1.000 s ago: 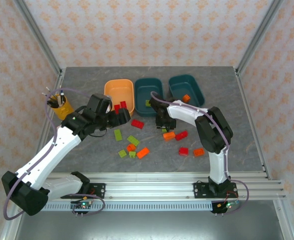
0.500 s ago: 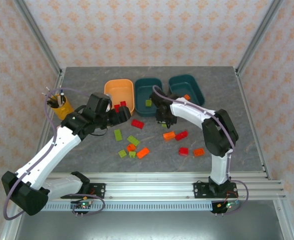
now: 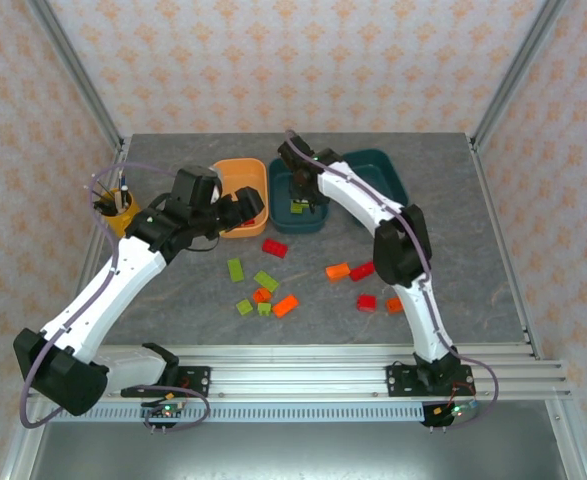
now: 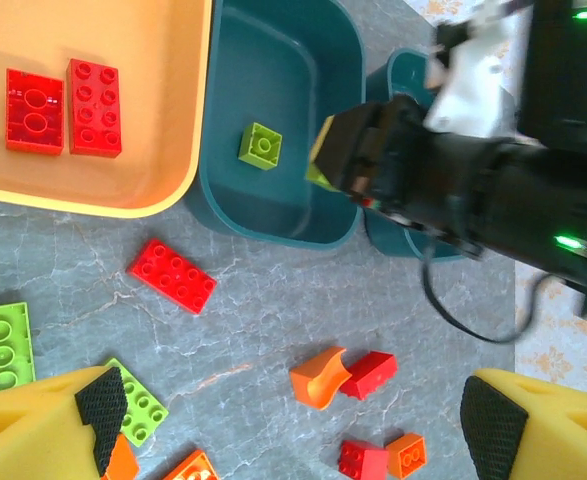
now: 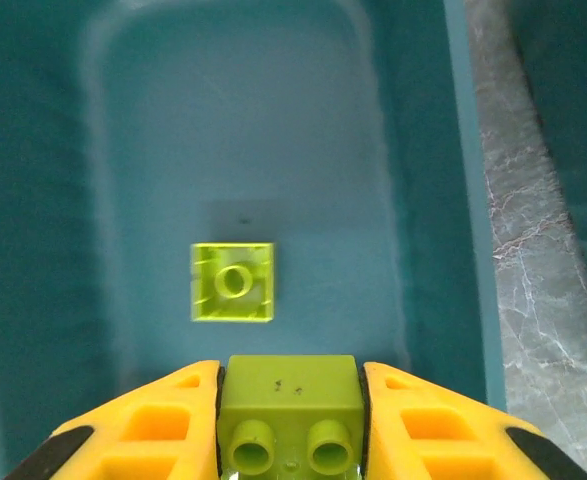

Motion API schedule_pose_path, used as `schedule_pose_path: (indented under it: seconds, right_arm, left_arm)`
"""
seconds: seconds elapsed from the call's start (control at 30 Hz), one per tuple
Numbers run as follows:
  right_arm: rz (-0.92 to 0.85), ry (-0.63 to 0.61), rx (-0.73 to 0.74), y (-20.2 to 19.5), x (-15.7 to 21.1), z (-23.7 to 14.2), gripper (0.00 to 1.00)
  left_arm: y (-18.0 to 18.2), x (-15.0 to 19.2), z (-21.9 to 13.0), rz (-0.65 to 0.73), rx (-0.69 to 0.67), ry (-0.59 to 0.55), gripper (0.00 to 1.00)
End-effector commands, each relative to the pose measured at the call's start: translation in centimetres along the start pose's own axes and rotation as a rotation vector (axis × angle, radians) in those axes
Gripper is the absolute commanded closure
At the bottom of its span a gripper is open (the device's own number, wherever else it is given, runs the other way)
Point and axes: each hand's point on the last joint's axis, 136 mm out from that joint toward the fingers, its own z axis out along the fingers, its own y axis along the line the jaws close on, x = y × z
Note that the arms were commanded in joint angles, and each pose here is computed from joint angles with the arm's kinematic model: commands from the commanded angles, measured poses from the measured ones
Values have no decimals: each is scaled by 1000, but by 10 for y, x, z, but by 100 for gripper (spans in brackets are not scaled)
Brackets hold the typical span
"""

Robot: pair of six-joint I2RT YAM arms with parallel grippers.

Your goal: Sort the legos into containers by color

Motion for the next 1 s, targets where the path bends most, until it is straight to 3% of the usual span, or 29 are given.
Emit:
schedule_pose_path:
  seconds: [0.0,0.13,0.3,0.53,0.67,0.8,0.97]
  right_arm:
    - [-21,53,106,-22,4,9,69]
    - [-19,103,97,-18,11,26,65]
    - [-22,101,38,-7,7,22,49]
    - [10,-24,-91,13,-30,-45,44]
    - [91,-111,-72,-10,-38,-96,46]
    - [301,-157,-31,-68,-3,-125,48]
    - [606,-38,78,-154,98,-123,47]
  left_arm:
    - [-13,-10,-9,-10,48,-33,10]
    - [-7,-5,-11,-16,40,-32,10]
    - [-1,0,-13,-16,30,-24,10]
    - [11,7,-9,2,-3,-6,10]
    - [12,16,-4,52,-7,32,10]
    - [0,47,9,180,38,154,10]
    - [-18,100,22,340,100,277,10]
